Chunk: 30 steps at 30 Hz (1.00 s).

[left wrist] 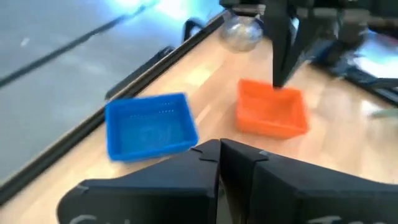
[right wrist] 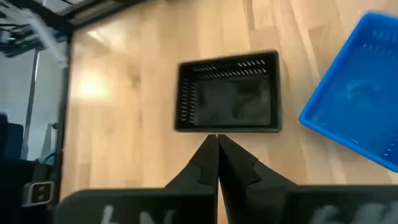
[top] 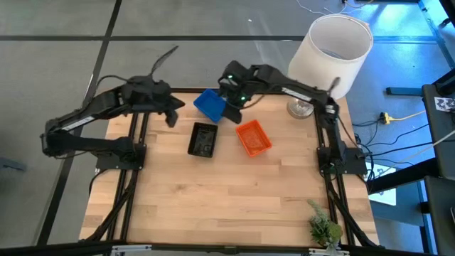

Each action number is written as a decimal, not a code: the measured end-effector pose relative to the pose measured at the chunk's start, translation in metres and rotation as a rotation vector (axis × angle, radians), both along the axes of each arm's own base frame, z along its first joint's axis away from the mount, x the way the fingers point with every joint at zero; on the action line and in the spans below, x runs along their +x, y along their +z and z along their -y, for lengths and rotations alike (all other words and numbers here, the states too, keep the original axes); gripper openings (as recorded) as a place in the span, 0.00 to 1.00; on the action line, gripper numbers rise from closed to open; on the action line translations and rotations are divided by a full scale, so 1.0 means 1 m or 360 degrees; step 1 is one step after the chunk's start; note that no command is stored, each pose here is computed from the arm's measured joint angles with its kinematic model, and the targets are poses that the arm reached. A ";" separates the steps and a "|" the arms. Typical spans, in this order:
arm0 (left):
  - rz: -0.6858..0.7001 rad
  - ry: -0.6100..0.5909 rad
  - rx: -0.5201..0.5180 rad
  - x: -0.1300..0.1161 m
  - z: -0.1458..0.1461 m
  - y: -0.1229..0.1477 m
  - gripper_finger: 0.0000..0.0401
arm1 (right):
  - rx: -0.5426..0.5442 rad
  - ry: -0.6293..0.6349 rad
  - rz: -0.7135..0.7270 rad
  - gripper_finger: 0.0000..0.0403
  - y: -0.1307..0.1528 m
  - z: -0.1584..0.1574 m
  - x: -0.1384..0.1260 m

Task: Stack baskets by color
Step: Return to Home Position

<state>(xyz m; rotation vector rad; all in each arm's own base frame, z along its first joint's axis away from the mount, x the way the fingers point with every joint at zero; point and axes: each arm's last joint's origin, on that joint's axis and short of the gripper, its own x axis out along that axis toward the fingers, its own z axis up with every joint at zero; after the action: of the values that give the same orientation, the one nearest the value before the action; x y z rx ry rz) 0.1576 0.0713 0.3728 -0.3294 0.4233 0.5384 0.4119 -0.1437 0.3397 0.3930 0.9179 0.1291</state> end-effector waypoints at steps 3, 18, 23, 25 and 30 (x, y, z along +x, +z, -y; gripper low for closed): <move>0.0057 -0.0119 0.0069 -0.015 0.009 0.008 0.00 | -0.0042 0.0008 0.0083 0.00 0.037 -0.015 -0.023; 0.0174 -0.0251 0.0255 -0.072 0.035 0.007 0.00 | -0.0665 -0.0385 0.0441 0.00 0.182 -0.105 -0.212; 0.0410 -0.0302 0.0320 -0.080 0.040 -0.018 0.00 | -0.0632 -0.0553 0.0451 0.00 0.192 -0.125 -0.265; 0.0506 -0.0338 0.0349 -0.081 0.041 -0.027 0.00 | -0.0646 -0.0616 0.0464 0.00 0.194 -0.132 -0.283; 0.0618 -0.0343 0.0407 -0.081 0.041 -0.052 0.00 | -0.0644 -0.0791 0.0492 0.00 0.194 -0.140 -0.322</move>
<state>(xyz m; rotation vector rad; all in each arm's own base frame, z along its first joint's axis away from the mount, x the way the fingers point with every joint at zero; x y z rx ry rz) 0.0769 0.0299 0.3206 -0.1337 0.0109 0.3020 0.0903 -0.0037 0.5336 0.2056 0.5022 -0.4360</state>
